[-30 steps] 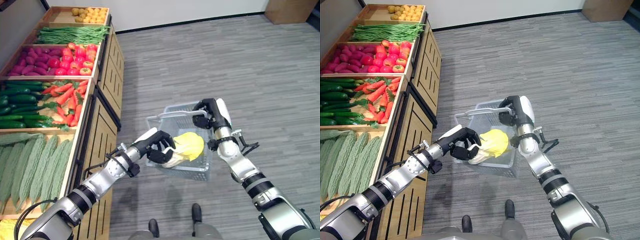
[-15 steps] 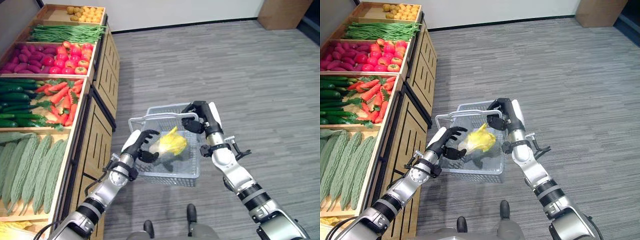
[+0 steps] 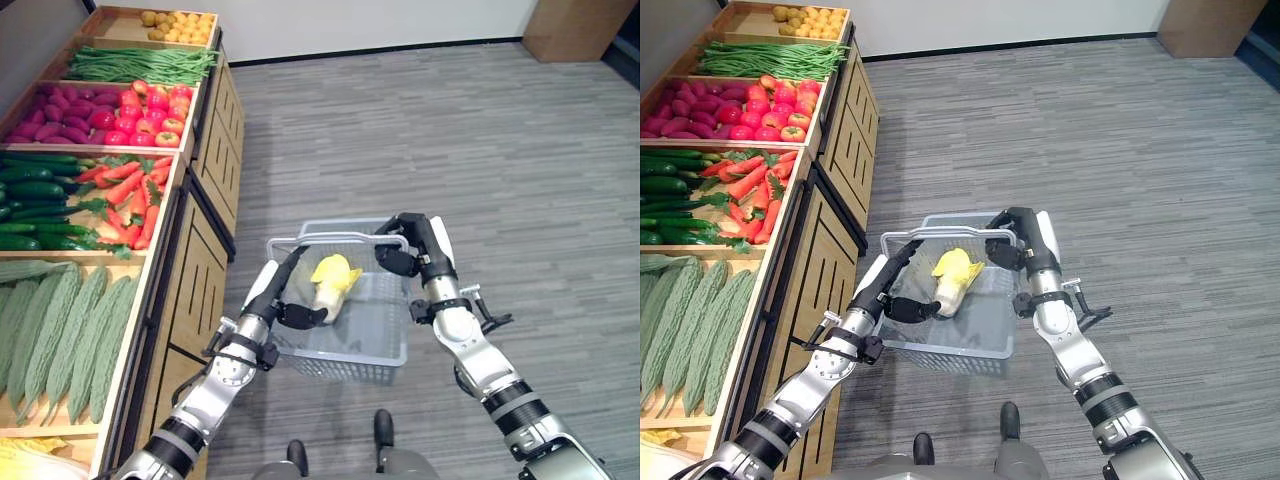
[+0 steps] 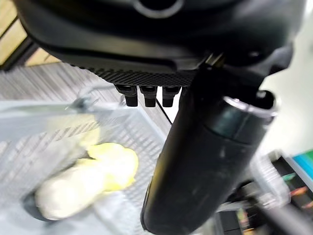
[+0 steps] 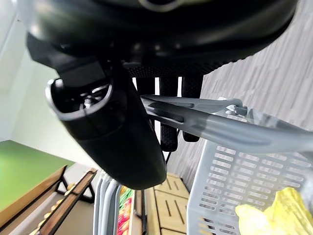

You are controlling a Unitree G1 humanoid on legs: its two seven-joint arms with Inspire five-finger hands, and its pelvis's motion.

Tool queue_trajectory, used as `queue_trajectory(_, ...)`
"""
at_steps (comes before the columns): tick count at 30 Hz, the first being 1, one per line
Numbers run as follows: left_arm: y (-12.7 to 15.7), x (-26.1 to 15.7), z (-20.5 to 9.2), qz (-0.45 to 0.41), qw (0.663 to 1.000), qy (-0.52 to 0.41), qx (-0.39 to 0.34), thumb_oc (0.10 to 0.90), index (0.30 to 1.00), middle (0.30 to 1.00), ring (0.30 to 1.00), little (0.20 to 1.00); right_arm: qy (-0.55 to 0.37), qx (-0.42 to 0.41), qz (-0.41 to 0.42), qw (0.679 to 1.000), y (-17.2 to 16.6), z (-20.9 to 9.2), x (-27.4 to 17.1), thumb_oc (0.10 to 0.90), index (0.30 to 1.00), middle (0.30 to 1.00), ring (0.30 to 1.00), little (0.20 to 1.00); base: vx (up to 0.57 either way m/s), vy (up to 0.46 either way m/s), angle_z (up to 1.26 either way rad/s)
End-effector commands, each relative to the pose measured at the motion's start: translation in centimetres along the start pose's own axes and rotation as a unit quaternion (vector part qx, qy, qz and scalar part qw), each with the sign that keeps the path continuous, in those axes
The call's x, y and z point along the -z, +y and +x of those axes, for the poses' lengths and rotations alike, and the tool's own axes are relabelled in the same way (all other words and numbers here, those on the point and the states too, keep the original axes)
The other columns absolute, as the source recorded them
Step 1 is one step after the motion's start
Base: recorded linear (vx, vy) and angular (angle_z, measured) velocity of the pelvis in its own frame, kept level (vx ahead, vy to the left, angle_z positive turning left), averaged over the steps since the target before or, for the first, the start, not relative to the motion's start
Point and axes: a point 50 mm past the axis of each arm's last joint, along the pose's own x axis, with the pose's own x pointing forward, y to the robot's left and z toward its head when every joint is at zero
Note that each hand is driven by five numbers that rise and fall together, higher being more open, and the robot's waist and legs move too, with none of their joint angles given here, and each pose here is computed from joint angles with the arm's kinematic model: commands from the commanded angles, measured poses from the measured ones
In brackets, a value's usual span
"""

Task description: Get the vegetables into the basket

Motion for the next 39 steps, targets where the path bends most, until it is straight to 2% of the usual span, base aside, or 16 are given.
queue_trajectory(1, 2.4, -2.6, 0.0, -0.041, 0.995, -0.083, 0.02, 0.9, 1.0, 1.0, 1.0, 1.0, -0.138, 0.119, 0.034, 0.983, -4.1, 2.0, -5.1, 0.4, 0.3, 0.3, 0.3, 0.3, 0.01, -0.005, 0.06)
queue_trajectory(4, 2.4, -0.5, -1.8, -0.081, 0.996, -0.033, 0.029, 0.9, 1.0, 1.0, 1.0, 1.0, -0.103, 0.142, 0.025, 0.984, -5.2, 1.7, -3.4, 0.4, 0.3, 0.3, 0.3, 0.3, 0.0, -0.002, 0.01)
queue_trajectory(6, 2.5, 2.3, -3.4, -0.113, 0.993, 0.03, 0.008, 0.9, 1.0, 1.0, 1.0, 1.0, -0.078, 0.161, 0.01, 0.984, -6.4, 1.1, -2.0, 0.4, 0.3, 0.3, 0.3, 0.3, 0.0, 0.0, 0.0)
queue_trajectory(7, 2.8, 4.7, -4.9, -0.113, 0.99, 0.086, -0.008, 0.9, 1.0, 1.0, 1.0, 1.0, -0.05, 0.178, -0.006, 0.983, -7.6, 0.4, -0.6, 0.4, 0.3, 0.3, 0.3, 0.3, 0.0, 0.0, 0.0)
queue_trajectory(8, 2.8, 4.7, -4.9, -0.113, 0.99, 0.086, -0.008, 0.9, 1.0, 1.0, 1.0, 1.0, -0.049, 0.178, -0.006, 0.983, -7.6, 0.3, -0.5, 0.4, 0.3, 0.3, 0.3, 0.3, 0.01, -0.036, 0.03)
queue_trajectory(11, 2.7, 10.3, -8.1, -0.094, 0.968, 0.226, -0.054, 0.9, 1.0, 1.0, 1.0, 1.0, -0.009, 0.197, -0.028, 0.98, -8.9, -1.1, 1.6, 0.4, 0.3, 0.3, 0.3, 0.3, 0.0, -0.026, 0.09)
queue_trajectory(13, 2.5, 11.3, -8.7, -0.08, 0.963, 0.252, -0.054, 0.9, 1.0, 1.0, 1.0, 1.0, -0.003, 0.201, -0.032, 0.979, -9.3, -1.5, 2.0, 0.4, 0.3, 0.3, 0.3, 0.3, 0.01, -0.016, 0.09)
queue_trajectory(14, 2.2, 13.8, -10.6, -0.044, 0.943, 0.324, -0.054, 0.9, 1.0, 1.0, 1.0, 1.0, 0.017, 0.206, -0.039, 0.978, -9.8, -2.2, 3.0, 0.4, 0.3, 0.3, 0.3, 0.3, 0.01, -0.025, 0.07)
queue_trajectory(18, 0.9, 16.9, -13.7, -0.011, 0.901, 0.431, -0.048, 0.9, 1.0, 1.0, 1.0, 1.0, 0.05, 0.208, -0.051, 0.975, -10.3, -3.6, 4.6, 0.4, 0.3, 0.3, 0.3, 0.3, 0.02, -0.029, 0.05)
queue_trajectory(22, -0.5, 19.6, -18.4, 0.007, 0.826, 0.561, -0.053, 0.9, 1.0, 1.0, 1.0, 1.0, 0.073, 0.213, -0.053, 0.973, -10.7, -4.6, 5.6, 0.4, 0.3, 0.3, 0.3, 0.3, 0.01, -0.025, 0.01)
queue_trajectory(26, -0.9, 20.1, -20.3, 0.028, 0.792, 0.607, -0.059, 0.9, 1.0, 1.0, 1.0, 1.0, 0.069, 0.214, -0.066, 0.972, -11.2, -4.9, 5.5, 0.4, 0.3, 0.3, 0.3, 0.3, 0.02, -0.04, -0.01)
queue_trajectory(34, -0.4, 19.9, -19.4, 0.05, 0.794, 0.6, -0.078, 0.9, 1.0, 1.0, 1.0, 1.0, 0.036, 0.21, -0.09, 0.973, -11.9, -4.3, 4.1, 0.4, 0.3, 0.3, 0.3, 0.3, -0.02, -0.083, 0.01)
queue_trajectory(39, 0.3, 19.9, -18.9, 0.056, 0.794, 0.597, -0.101, 0.9, 1.0, 1.0, 1.0, 1.0, -0.004, 0.182, -0.136, 0.974, -12.3, -4.1, 2.5, 0.4, 0.3, 0.3, 0.3, 0.3, 0.08, -0.206, 0.06)
